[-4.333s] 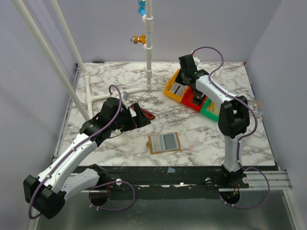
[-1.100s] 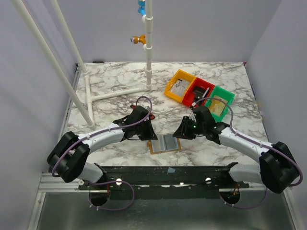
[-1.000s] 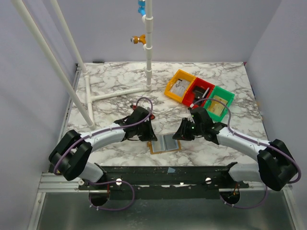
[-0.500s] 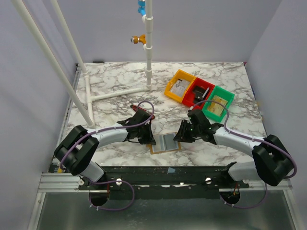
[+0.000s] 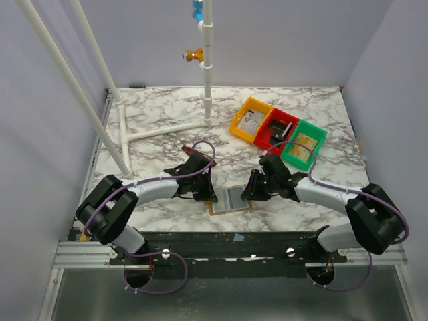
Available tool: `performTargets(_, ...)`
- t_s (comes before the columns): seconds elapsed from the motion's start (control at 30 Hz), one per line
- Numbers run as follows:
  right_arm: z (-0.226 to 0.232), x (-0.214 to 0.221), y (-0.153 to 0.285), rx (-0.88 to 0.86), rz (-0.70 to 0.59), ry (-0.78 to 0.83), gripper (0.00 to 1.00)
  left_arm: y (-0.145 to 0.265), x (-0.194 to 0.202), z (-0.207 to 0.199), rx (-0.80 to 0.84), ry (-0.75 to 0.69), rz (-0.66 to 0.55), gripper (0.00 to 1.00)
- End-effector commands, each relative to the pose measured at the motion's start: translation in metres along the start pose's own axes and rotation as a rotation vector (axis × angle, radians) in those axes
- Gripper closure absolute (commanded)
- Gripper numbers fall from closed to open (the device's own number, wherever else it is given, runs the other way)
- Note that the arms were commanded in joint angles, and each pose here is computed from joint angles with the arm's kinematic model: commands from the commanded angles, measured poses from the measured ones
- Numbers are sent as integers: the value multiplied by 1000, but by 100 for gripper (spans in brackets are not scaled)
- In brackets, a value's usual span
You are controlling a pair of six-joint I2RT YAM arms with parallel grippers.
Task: Take the credit cards out of the card holder
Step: Remove the credit card from the card holder.
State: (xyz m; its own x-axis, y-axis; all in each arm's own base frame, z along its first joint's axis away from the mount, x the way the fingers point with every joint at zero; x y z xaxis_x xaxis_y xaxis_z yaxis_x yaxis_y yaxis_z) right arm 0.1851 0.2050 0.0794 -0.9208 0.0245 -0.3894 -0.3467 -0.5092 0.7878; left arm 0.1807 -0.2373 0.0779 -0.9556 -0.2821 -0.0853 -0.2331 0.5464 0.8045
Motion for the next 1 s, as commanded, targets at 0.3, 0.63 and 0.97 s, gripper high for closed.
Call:
performTargets(0.3, 10, -5, 7, -15, -27, 11, 63, -5, 3, 7, -34, -3, 13, 100)
performTargets(0.63, 6, 4, -2, 4, 2, 3, 63, -5, 3, 7, -35, -3, 13, 100)
performTargets(0.97, 4, 8, -6, -4, 21, -1, 63, -5, 3, 7, -33, -2, 14, 100)
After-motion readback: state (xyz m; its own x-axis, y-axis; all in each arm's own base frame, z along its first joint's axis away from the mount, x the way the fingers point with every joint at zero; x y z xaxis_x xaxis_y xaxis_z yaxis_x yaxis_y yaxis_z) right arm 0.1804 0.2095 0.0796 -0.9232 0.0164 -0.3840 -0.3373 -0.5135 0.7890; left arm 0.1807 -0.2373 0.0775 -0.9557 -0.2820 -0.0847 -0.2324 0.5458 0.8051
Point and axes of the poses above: each gripper's point midway between its finger pads, its own y axis back along the fingers, its own z axis along the line the jaws close on, x = y × z, the point moved 6 cm from there along y, back along the fingers, and after that the axes turned 11 degrees about y, right-handed, at the moved point
